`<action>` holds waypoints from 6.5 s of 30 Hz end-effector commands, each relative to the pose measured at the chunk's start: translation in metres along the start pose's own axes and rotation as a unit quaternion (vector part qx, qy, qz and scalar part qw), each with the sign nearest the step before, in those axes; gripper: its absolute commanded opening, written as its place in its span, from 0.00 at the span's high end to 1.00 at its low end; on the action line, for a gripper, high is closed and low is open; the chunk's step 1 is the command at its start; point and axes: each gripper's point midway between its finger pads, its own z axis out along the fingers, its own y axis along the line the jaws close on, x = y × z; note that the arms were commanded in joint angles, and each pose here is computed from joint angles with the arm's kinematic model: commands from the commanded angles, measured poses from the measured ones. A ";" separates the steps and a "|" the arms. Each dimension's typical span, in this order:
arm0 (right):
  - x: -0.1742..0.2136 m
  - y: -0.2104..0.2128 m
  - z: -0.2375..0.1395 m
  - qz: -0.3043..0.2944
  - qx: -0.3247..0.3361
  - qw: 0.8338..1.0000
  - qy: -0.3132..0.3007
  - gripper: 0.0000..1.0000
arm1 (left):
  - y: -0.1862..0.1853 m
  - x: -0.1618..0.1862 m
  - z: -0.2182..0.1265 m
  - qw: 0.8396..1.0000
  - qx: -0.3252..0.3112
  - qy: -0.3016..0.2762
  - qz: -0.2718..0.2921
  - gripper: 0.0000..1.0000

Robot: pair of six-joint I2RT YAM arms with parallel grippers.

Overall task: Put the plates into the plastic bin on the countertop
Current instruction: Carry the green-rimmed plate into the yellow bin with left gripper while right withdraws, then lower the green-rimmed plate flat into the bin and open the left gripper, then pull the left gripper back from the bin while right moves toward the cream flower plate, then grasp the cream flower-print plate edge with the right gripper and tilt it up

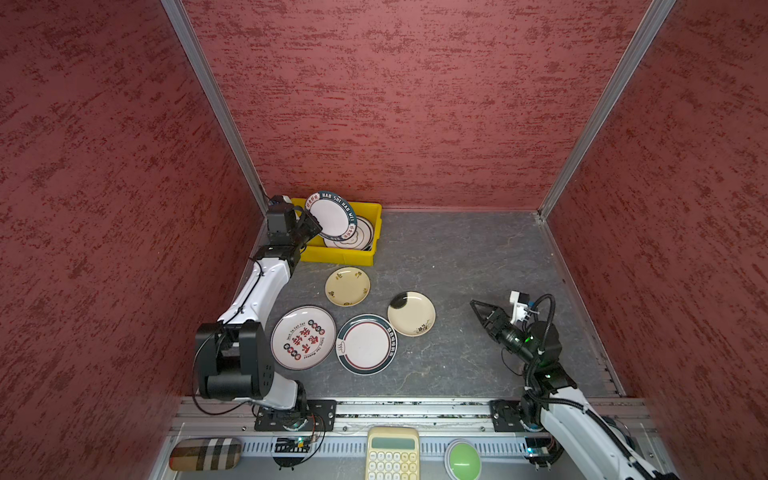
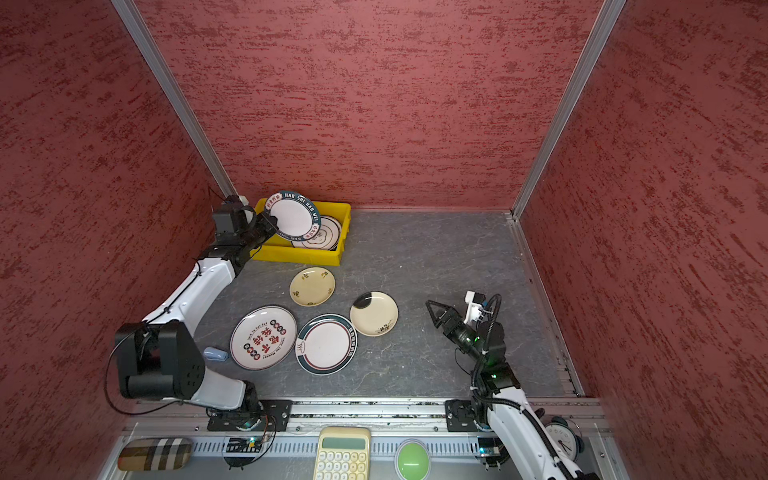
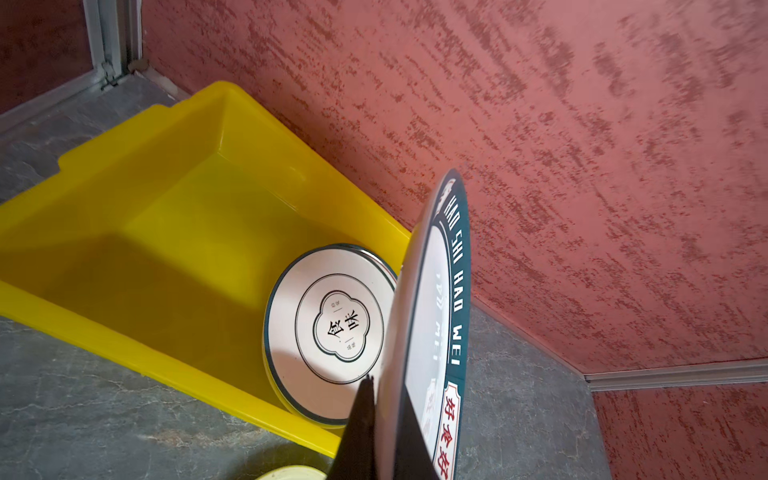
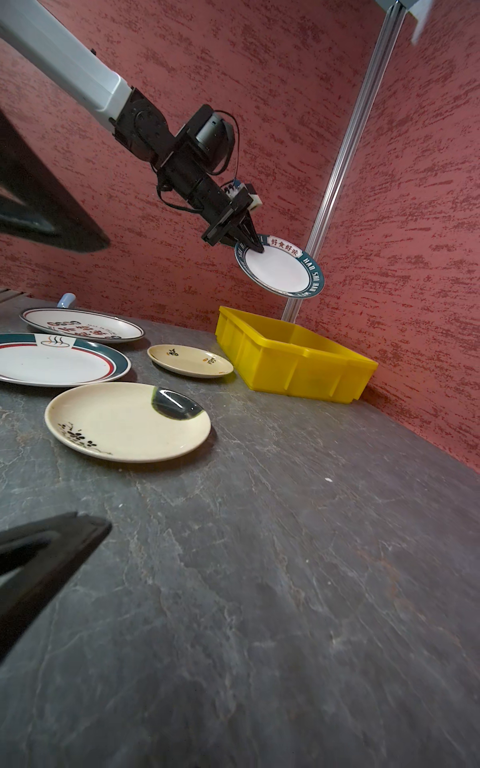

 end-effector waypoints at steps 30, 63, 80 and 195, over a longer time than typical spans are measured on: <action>0.002 -0.009 -0.002 0.004 0.023 1.000 -0.003 0.01 | 0.015 0.071 0.111 0.983 0.028 0.180 0.020 0.01; 0.003 -0.012 0.000 -0.017 0.061 0.998 0.025 0.01 | 0.025 0.091 0.117 0.933 -0.173 0.222 0.225 0.01; 0.007 -0.021 0.003 -0.027 0.089 0.995 0.045 0.01 | 0.024 0.085 0.112 0.889 -0.248 0.200 0.328 0.01; 0.040 -0.001 0.138 -0.019 0.144 0.980 0.137 1.00 | -0.012 0.216 -0.102 0.972 0.133 0.188 0.041 0.01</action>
